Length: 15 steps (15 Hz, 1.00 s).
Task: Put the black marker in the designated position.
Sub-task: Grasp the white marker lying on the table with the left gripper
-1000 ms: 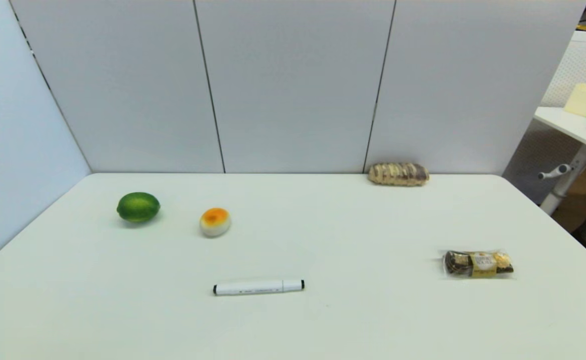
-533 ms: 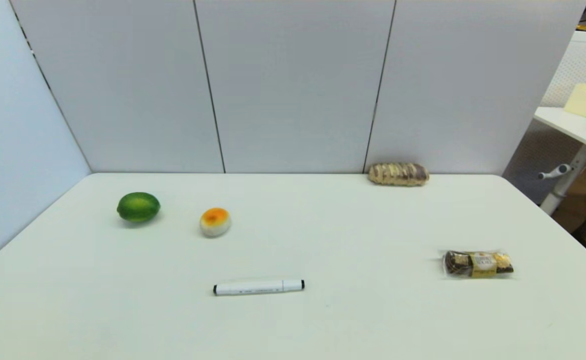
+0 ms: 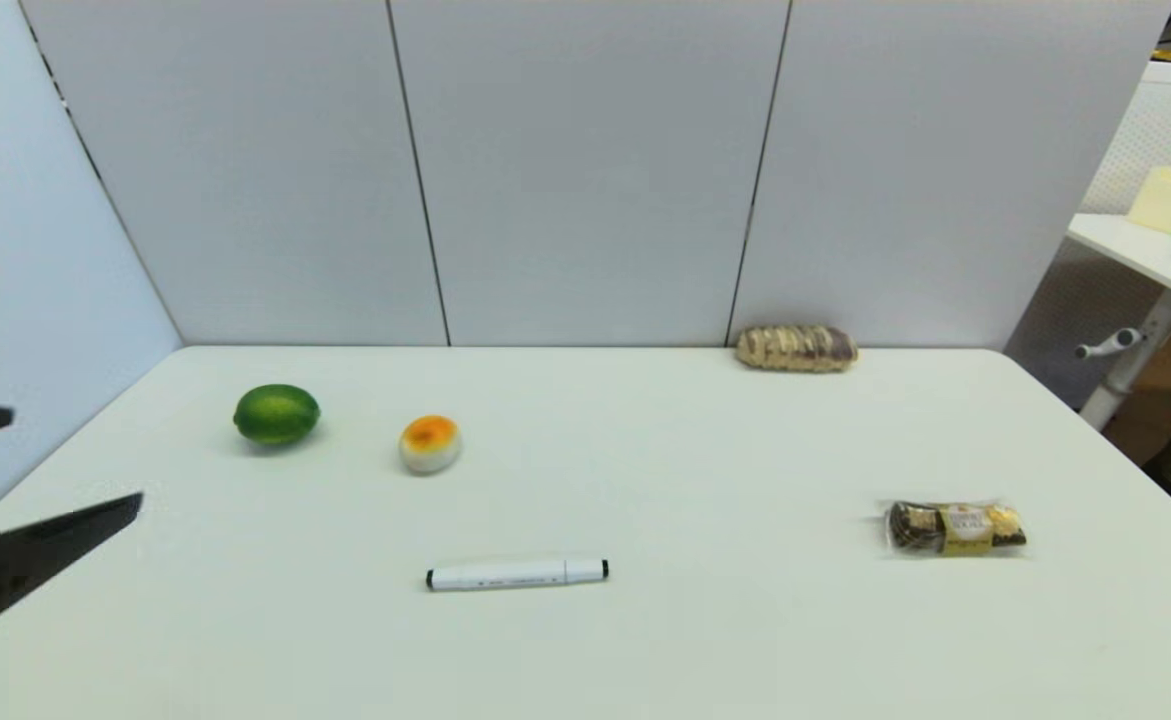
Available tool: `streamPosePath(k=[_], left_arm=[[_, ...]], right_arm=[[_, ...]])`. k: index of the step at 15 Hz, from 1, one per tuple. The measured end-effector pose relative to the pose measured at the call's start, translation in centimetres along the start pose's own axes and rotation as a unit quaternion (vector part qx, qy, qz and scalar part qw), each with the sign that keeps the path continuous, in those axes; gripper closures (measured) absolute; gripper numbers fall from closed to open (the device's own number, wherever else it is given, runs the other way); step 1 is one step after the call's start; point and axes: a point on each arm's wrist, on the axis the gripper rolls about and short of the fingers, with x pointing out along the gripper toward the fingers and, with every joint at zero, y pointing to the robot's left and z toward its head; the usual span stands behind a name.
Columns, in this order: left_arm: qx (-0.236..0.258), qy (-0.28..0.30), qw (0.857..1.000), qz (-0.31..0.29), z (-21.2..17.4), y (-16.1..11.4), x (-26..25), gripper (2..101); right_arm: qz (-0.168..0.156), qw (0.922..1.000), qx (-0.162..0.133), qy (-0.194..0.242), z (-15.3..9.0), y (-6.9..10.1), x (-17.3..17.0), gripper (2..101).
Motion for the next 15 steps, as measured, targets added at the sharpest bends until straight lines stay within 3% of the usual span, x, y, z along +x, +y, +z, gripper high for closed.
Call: streamPosePath(k=[3,7,10,15], left_arm=[[0.078,0.070,0.987,-0.123,5.5,0.9,6.4,5.3],[0.168,0.132,0.933,-0.290,7.3,-2.8,14.7,5.3],[0.225,0.155,0.897,-0.348,6.4,-5.4,18.8,5.3],[0.288,0.142,0.856,-0.406,5.2,-7.2,21.2,5.3]], right_arm=[[0.000,1.0000,0.000,0.000,0.0,0.0,0.0,4.3],[0.000,1.0000,-0.001,0.000,0.0,0.0,0.0,4.3],[0.000,1.0000,0.000,0.000,0.0,0.0,0.0,4.3],[0.000,1.0000,0.000,0.000,0.0,0.0,0.0,4.3]])
